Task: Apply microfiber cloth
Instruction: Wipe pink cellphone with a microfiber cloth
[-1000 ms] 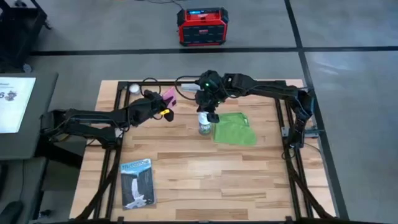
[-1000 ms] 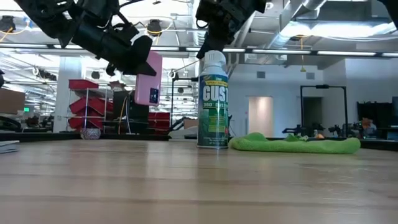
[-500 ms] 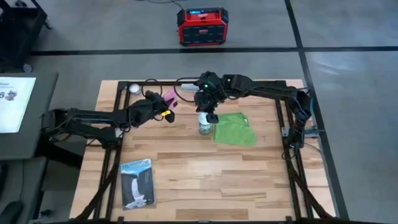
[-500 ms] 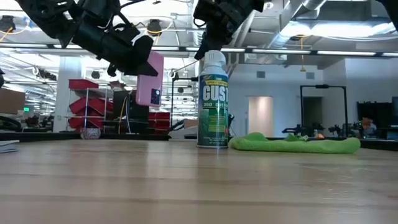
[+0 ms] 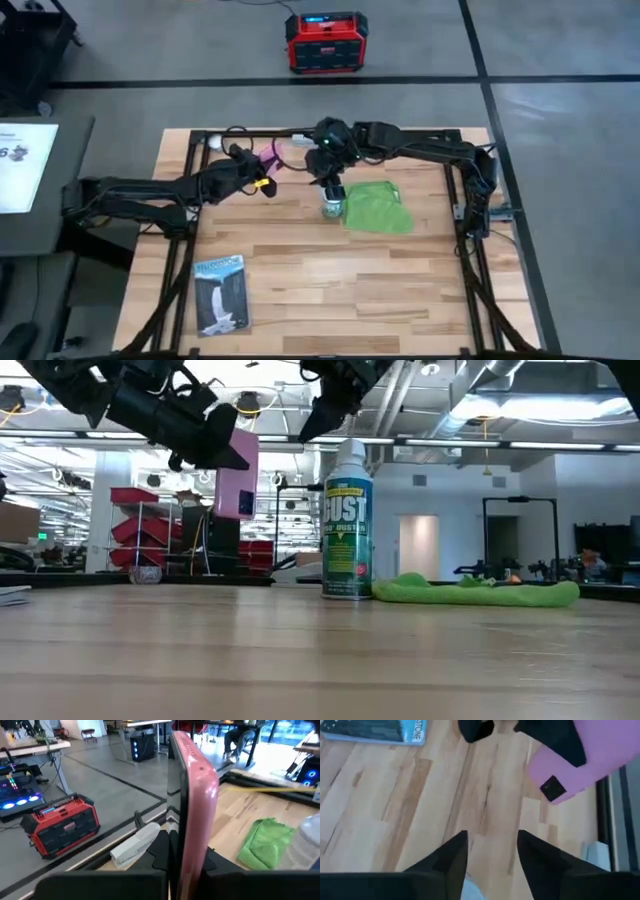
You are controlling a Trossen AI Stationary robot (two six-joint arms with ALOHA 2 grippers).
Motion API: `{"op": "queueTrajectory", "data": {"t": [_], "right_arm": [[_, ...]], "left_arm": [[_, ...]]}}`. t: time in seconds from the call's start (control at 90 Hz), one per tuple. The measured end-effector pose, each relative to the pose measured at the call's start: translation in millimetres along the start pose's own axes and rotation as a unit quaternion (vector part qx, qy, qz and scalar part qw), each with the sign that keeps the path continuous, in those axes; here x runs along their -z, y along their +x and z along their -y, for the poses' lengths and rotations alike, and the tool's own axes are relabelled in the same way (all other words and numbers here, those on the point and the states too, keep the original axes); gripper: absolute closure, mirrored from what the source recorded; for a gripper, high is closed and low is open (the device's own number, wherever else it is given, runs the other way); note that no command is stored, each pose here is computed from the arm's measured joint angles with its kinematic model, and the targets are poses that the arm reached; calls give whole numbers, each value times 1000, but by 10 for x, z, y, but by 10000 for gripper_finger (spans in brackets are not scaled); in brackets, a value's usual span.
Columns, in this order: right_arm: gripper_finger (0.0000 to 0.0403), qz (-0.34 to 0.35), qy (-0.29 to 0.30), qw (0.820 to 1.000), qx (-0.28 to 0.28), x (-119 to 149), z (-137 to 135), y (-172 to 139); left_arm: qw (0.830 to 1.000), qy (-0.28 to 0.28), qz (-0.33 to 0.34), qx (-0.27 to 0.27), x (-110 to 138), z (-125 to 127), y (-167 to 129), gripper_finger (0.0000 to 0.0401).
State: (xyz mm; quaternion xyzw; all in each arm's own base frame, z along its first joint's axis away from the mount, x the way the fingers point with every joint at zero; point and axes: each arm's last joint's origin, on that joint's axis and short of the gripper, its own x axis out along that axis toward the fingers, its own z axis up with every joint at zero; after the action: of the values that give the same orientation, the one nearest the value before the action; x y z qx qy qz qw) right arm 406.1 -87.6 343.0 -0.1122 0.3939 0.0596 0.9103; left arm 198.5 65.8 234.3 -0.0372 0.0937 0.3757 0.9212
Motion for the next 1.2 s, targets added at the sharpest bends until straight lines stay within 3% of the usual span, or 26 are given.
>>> {"op": "queueTrajectory", "data": {"t": [0.167, 0.344, 0.467, 0.567, 0.767, 0.933, 1.2], "right_arm": [[262, 14, -9, 1000, 14, -115, 4, -213], [323, 20, -40, 998, 47, -186, -80, -634], [385, 11, -40, 998, 54, -135, -156, -973], [397, 2, -32, 998, 50, -43, -240, -1216], [402, -13, -3, 997, 81, 278, -446, -1591], [403, 28, 26, 994, 99, 664, -655, -1873], [403, 106, 91, 983, 121, 1539, -1007, -1889]], "left_arm": [[1000, 7, -8, -1, 7, -11, -22, 399], [1000, 12, -17, -2, 27, -13, -21, 399], [1000, 16, -18, -2, 29, -13, -21, 399], [1000, 16, -18, -1, 29, -10, -23, 399], [999, 28, -15, 8, 28, 23, -38, 399], [999, 38, -19, 17, 39, 54, -55, 399], [997, 50, -6, 55, 4, 119, -132, 399]]}}
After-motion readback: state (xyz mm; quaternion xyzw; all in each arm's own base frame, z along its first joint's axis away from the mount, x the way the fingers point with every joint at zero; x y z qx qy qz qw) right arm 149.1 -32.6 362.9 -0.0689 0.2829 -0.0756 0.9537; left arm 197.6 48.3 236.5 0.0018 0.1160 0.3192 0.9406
